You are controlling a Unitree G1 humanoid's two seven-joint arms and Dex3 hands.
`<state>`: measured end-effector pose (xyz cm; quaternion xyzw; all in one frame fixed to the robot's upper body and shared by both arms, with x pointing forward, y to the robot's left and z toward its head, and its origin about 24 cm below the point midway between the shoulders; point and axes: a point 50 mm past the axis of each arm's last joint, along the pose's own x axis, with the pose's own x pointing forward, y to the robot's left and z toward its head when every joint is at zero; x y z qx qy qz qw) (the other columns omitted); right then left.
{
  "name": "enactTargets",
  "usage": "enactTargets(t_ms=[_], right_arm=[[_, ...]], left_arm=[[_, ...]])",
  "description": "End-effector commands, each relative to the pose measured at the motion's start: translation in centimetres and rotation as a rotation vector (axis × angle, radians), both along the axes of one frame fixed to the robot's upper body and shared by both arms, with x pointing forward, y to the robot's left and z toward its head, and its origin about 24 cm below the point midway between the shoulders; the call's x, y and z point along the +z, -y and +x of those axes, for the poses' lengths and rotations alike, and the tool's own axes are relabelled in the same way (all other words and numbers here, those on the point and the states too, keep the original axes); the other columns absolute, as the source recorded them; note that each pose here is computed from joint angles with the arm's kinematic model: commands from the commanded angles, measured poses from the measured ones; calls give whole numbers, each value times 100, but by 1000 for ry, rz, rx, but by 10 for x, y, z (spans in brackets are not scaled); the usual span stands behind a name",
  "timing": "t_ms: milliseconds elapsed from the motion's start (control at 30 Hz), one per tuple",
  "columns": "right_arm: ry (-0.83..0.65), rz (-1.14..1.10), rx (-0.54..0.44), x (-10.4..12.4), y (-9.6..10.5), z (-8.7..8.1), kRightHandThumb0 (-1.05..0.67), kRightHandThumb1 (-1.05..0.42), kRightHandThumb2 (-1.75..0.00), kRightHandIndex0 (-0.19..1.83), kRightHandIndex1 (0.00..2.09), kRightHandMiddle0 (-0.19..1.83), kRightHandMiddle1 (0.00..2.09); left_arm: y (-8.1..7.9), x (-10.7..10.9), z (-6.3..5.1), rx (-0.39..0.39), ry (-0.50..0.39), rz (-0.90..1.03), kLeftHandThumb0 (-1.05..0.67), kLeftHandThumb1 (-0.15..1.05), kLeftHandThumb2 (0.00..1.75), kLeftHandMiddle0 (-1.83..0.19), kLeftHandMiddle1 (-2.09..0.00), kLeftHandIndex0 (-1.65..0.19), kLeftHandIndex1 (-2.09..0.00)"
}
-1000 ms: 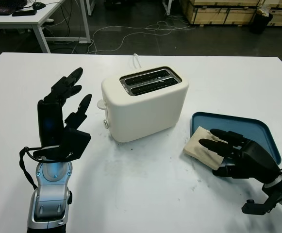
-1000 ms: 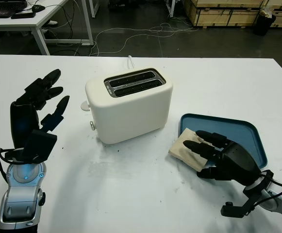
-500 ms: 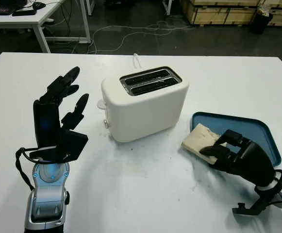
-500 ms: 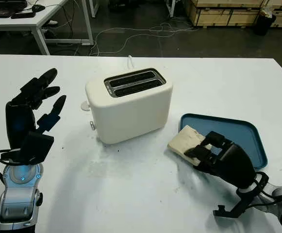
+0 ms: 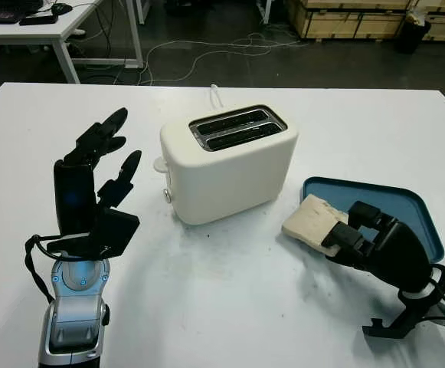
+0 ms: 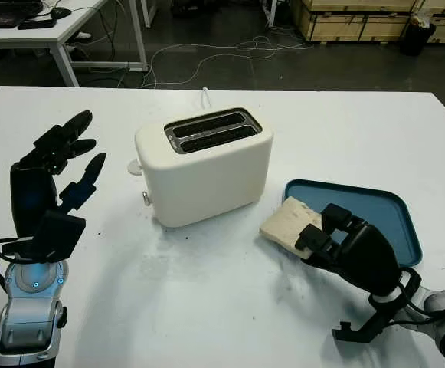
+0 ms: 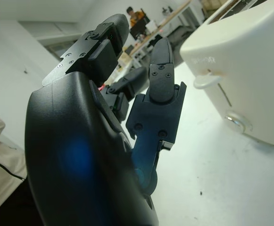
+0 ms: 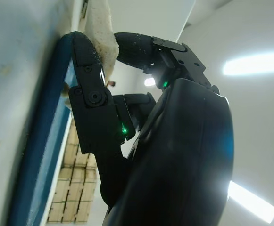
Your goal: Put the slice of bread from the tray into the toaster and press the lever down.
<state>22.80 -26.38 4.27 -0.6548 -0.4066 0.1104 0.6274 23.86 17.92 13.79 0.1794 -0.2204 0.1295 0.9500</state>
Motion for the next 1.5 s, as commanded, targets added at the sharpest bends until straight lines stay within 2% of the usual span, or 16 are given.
enactTargets(t_ms=[0, 133, 233, 367, 567, 800, 967, 1100, 1333, 1467], right_arm=[[74, 17, 9, 17, 0, 9, -44, -92, -9, 59, 175, 42, 166], [154, 94, 30, 36, -5, 17, -43, -92, -4, 56, 175, 48, 159], [181, 123, 43, 53, -10, 21, -44, -92, -6, 56, 175, 44, 171], [183, 164, 56, 68, -14, 24, -46, -91, -2, 58, 175, 45, 174], [98, 283, 30, 90, -14, 29, -44, -92, -3, 65, 175, 52, 171], [-40, 413, 6, 122, -6, 40, -37, -92, -16, 61, 175, 45, 175], [-93, 460, -3, 144, -3, 49, -36, -92, -15, 59, 175, 46, 175], [-118, 493, 35, 164, -3, 54, -33, -92, -11, 59, 175, 47, 174], [-155, 547, 107, 200, -4, 65, -26, -91, -2, 67, 175, 63, 152], [-204, 590, 168, 221, -10, 73, -19, -90, 0, 71, 175, 69, 149]], left_arm=[[1, 2, -1, -14, 16, 7, -38, 92, 23, -42, -78, -66, -1], [2, 1, -1, -18, 15, 4, -38, 92, 23, -42, -79, -66, -1], [3, 1, -1, -20, 8, -12, -38, 92, 23, -41, -80, -66, 0], [3, 1, -1, -16, 10, -8, -39, 92, 23, -40, -81, -66, 0], [3, 1, -1, -16, 12, -2, -38, 92, 24, -41, -82, -66, -1], [3, 1, -1, -19, 16, -2, -38, 92, 24, -40, -83, -66, 0], [3, 1, -1, -17, 18, -9, -37, 92, 24, -39, -84, -66, 0], [2, 2, 0, -15, 21, -3, -38, 92, 24, -39, -84, -66, 0], [3, 2, 0, -14, 18, -7, -39, 92, 24, -38, -84, -66, 0], [2, 3, 0, -13, 23, -4, -39, 92, 23, -39, -85, -66, -1]])
